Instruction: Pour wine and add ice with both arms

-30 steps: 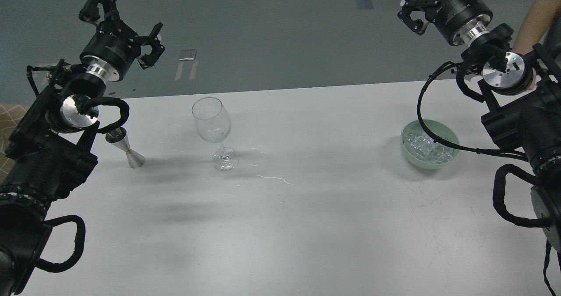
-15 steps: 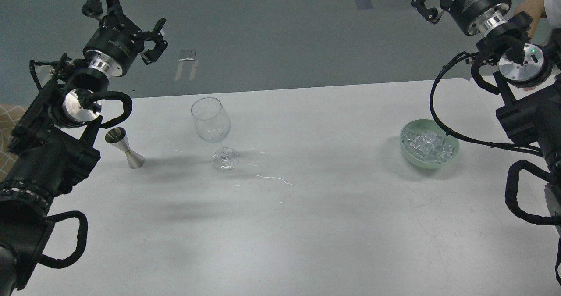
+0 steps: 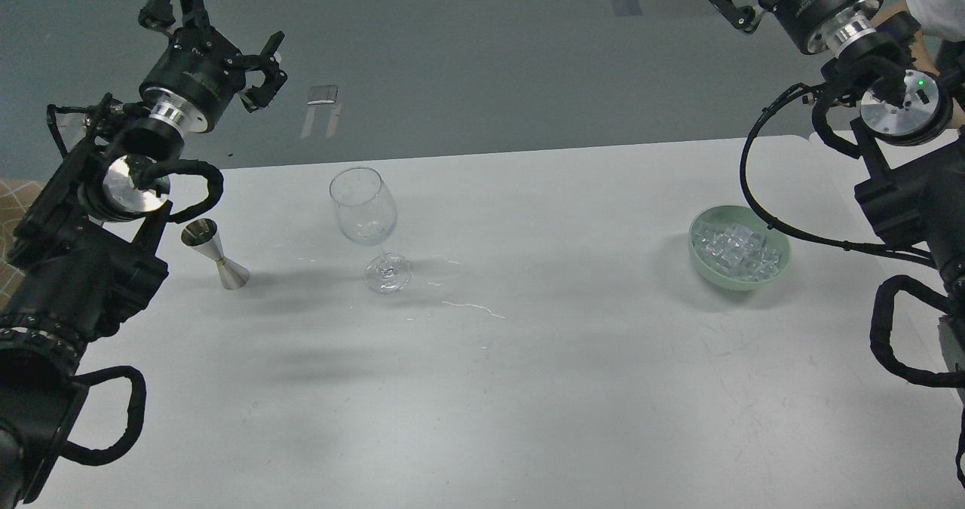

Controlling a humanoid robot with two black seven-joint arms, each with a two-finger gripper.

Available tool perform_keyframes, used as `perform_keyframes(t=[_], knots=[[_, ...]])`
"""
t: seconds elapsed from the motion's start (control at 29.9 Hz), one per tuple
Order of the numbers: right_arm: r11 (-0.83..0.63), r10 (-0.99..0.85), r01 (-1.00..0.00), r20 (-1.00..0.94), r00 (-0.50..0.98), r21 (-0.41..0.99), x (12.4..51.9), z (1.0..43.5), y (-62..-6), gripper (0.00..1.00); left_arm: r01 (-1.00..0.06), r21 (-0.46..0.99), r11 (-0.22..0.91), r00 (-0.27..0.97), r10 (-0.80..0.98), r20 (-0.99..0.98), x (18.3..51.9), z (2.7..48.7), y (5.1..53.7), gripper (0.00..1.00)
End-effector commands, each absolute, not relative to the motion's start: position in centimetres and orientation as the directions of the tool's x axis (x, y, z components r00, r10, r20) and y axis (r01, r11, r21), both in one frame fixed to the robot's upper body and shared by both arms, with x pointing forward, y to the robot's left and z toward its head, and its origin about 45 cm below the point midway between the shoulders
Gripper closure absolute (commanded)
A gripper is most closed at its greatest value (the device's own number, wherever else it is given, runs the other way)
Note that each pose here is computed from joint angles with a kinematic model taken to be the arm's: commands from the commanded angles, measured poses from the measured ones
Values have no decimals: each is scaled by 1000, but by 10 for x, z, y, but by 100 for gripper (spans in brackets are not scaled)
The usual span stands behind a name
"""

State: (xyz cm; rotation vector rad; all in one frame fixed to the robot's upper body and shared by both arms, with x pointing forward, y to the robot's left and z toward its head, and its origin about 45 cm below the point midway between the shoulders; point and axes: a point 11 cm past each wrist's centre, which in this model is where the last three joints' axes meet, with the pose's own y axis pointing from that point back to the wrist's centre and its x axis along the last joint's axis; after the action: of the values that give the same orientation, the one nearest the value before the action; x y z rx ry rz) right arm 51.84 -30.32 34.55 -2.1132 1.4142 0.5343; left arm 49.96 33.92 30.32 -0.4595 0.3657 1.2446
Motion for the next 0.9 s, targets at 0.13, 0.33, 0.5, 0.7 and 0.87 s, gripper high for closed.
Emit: perform_keyframes(t=[0.13,0.33,0.5,0.7,0.87], knots=[[-332,-716,-922,-583,384,-200,518,342,-294,0,-961,-148,232,275,824,-495,498,310,353,2],[-367,-718,-912,-567,404,-185,518,339,-280,0,-965,-145,220,263,843,-470,495,316,369,2],[-373,-714,-901,-553,430,-220,521,359,-278,0,-953,-190,234,296,850,-436,487,336,385,2],[-369,-714,-905,-559,421,-211,519,353,-280,0,-944,-192,267,324,853,-409,446,329,402,2],[-355,-716,-914,-571,401,-198,517,342,-286,0,-949,-198,245,310,835,-455,389,334,427,2]])
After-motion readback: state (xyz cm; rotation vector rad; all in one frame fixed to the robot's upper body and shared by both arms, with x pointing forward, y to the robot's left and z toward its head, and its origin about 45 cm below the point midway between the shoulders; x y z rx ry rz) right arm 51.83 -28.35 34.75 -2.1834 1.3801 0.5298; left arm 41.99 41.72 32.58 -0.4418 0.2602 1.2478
